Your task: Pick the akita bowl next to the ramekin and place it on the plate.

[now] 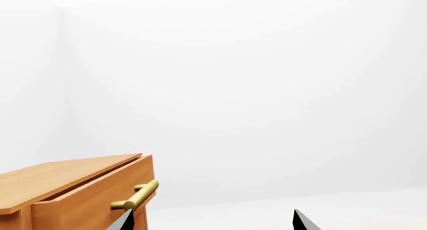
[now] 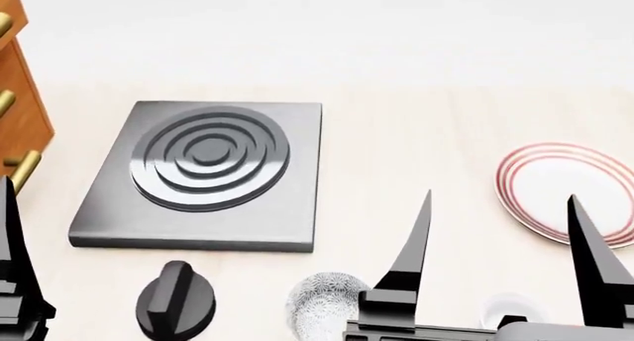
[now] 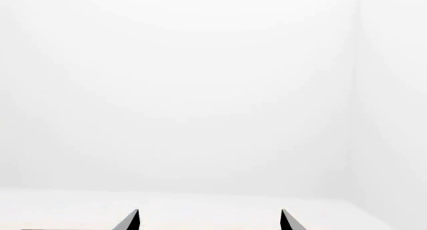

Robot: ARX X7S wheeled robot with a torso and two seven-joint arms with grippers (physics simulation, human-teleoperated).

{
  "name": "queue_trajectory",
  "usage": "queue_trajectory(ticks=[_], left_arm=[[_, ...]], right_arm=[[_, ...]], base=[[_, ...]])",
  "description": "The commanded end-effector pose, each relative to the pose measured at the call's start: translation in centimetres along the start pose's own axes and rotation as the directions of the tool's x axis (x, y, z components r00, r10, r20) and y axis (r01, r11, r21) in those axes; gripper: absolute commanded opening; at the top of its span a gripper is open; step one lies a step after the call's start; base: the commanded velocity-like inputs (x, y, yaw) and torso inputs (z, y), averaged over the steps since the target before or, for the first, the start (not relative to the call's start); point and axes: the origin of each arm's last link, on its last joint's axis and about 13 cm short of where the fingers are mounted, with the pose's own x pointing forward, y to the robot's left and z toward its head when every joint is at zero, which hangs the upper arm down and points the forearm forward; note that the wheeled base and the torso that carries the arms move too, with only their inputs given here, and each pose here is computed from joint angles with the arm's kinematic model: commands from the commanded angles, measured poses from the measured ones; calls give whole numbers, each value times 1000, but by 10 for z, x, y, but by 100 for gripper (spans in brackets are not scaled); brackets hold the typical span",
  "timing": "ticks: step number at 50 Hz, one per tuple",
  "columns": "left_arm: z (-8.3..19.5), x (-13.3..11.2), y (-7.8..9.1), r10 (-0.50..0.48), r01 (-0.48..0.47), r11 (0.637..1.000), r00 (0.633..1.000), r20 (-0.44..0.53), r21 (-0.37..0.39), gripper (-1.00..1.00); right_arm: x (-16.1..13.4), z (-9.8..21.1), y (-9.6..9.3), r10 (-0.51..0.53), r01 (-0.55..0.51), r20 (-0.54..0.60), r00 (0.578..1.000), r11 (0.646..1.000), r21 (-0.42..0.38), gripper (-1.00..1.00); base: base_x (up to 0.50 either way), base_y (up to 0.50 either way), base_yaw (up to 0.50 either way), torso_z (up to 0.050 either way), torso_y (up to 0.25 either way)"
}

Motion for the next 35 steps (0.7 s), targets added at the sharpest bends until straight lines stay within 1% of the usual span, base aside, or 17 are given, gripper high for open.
queue_trajectory(ticks=[1, 35], left_arm=[[0, 1, 0, 0, 0, 1000, 1000, 1, 1, 100], [1, 2, -2, -2, 2, 1000, 1000, 5, 0, 100]], right_arm=[[1, 1, -1, -2, 2, 2, 1000, 1000, 1, 100], [3, 2, -1, -2, 2, 2, 1000, 1000, 0, 100]], base=[[98, 0, 0, 0, 0], [100, 0, 0, 0, 0]])
